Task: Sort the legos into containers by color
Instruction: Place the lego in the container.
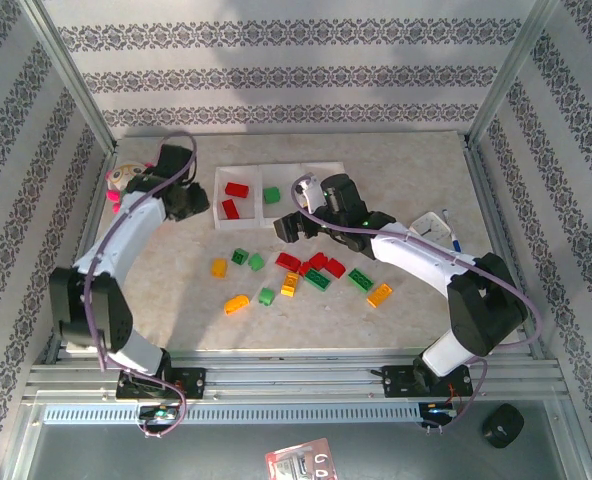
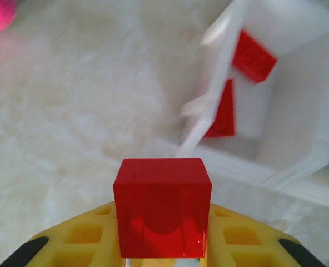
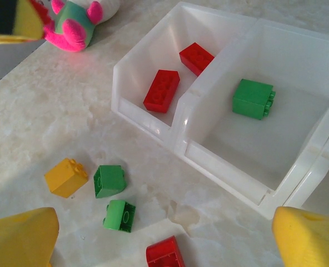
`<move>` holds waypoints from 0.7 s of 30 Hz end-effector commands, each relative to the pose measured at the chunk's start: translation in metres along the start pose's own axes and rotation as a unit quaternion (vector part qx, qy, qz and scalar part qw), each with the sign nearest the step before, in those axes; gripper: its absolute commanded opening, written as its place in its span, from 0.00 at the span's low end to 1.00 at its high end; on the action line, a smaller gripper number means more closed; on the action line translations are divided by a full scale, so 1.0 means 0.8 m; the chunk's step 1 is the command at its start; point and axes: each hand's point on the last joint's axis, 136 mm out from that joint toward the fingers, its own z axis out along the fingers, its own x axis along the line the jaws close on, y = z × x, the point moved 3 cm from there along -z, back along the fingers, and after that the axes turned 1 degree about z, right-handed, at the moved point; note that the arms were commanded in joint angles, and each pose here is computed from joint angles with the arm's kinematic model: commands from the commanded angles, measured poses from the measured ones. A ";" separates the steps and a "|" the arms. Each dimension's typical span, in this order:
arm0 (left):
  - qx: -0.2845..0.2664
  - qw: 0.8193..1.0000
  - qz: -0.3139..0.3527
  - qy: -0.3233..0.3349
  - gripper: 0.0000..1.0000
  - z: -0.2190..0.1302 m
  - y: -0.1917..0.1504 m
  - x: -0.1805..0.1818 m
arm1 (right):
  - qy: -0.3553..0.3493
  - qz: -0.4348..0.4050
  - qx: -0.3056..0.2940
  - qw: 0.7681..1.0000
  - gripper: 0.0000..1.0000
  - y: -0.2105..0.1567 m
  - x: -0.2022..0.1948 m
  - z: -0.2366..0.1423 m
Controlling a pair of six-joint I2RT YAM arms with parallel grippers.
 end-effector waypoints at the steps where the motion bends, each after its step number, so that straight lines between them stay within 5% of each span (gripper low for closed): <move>1: 0.025 0.999 0.037 -0.006 0.27 0.024 0.005 -0.032 | 0.007 -0.006 -0.012 1.000 0.98 0.006 0.004 -0.008; 13: 0.085 0.989 0.124 0.001 0.39 0.114 0.032 -0.089 | -0.015 0.004 -0.010 1.000 0.98 0.000 -0.008 -0.026; 21: 0.030 0.982 0.188 -0.021 0.91 0.074 0.038 -0.089 | -0.019 0.003 -0.011 1.000 0.98 0.001 -0.012 -0.032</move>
